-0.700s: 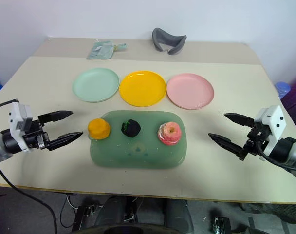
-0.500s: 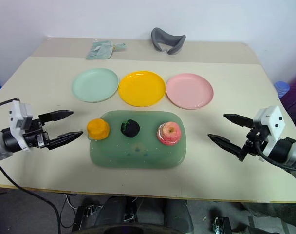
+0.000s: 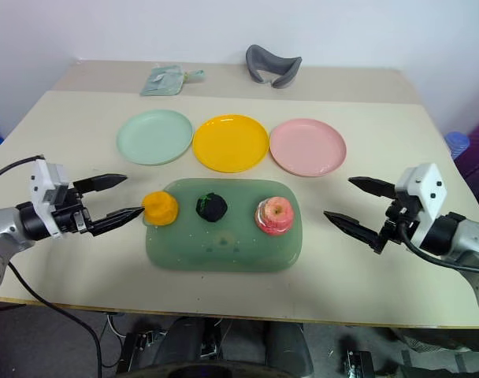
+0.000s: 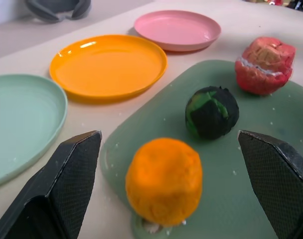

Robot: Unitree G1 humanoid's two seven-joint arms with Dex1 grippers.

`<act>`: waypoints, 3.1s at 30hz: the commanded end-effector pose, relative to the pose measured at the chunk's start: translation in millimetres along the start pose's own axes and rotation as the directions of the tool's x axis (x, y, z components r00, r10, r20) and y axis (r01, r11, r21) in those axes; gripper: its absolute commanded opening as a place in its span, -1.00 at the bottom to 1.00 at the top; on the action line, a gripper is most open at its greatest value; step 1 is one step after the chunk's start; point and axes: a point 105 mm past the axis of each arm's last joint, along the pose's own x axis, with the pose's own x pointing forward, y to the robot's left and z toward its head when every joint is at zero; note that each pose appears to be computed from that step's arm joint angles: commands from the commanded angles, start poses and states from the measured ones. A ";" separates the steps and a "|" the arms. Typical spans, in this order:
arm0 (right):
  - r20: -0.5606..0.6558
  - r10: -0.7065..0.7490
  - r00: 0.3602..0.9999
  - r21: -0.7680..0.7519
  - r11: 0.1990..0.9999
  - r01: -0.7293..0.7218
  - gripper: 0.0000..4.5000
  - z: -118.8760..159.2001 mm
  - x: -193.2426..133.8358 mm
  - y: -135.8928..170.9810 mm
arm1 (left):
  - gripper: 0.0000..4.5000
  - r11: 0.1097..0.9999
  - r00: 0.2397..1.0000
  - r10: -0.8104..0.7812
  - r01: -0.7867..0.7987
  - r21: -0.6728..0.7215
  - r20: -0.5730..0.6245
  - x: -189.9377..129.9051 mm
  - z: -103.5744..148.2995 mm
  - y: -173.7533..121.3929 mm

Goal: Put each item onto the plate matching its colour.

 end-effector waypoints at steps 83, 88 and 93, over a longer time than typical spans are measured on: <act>0.205 -0.096 0.974 -0.154 0.980 0.129 1.00 38.9 112.3 -29.7 | 0.99 0.941 0.943 0.306 -0.279 -0.189 0.134 229.9 65.9 66.4; 0.169 -0.094 0.981 -0.131 0.984 0.117 1.00 23.4 91.3 -22.2 | 0.99 0.994 0.976 0.041 -0.017 -0.109 0.216 196.9 69.8 26.2; 0.140 0.003 0.990 -0.086 0.996 0.010 1.00 -5.2 53.8 7.6 | 0.99 0.975 0.973 -0.207 0.214 -0.056 0.104 150.7 31.9 -19.4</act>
